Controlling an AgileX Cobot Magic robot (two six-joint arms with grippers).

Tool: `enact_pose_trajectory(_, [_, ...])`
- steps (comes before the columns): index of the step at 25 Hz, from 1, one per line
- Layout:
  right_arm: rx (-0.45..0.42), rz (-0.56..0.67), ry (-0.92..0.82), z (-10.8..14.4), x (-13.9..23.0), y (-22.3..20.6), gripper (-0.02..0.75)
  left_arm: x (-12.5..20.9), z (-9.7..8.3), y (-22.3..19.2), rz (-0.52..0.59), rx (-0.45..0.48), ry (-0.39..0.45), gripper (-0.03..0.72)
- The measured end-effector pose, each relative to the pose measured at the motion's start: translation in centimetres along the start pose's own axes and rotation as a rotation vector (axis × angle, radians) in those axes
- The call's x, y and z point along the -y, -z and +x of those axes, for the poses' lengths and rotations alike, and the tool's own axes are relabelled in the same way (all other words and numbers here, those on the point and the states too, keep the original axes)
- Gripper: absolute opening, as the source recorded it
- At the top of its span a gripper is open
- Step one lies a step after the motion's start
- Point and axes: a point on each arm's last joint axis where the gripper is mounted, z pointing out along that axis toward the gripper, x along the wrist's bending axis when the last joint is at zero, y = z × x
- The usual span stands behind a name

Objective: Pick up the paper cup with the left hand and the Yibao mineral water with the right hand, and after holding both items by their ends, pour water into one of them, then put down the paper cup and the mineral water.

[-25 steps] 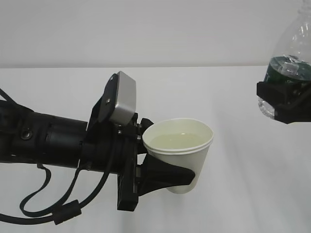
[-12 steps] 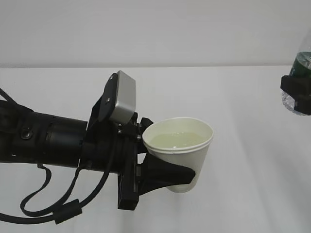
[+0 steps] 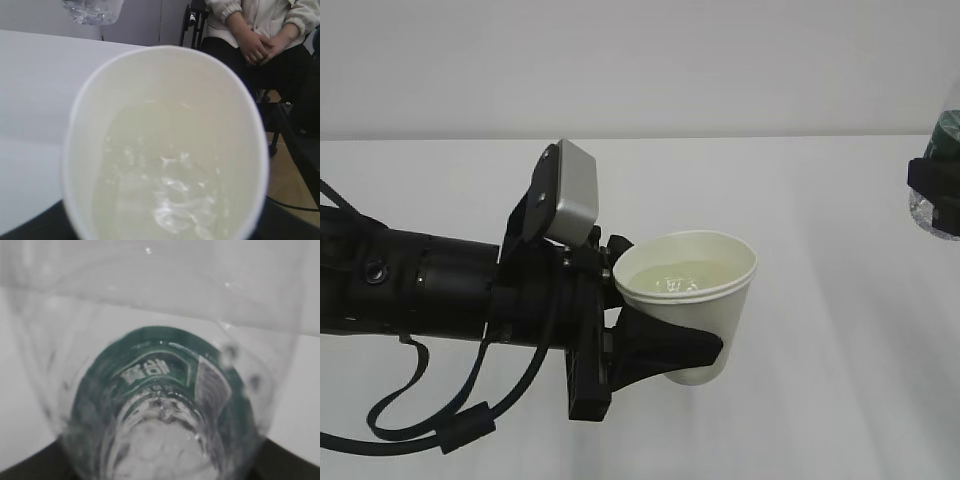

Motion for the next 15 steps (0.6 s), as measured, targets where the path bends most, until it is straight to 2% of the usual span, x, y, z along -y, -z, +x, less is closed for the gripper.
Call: enact_pose_trajectory(15, [-0.001,-0.002,0.000,0.0,0.0,0.0,0.400,0.0,1.3,0.1,-0.002,-0.145,0.002,0.400])
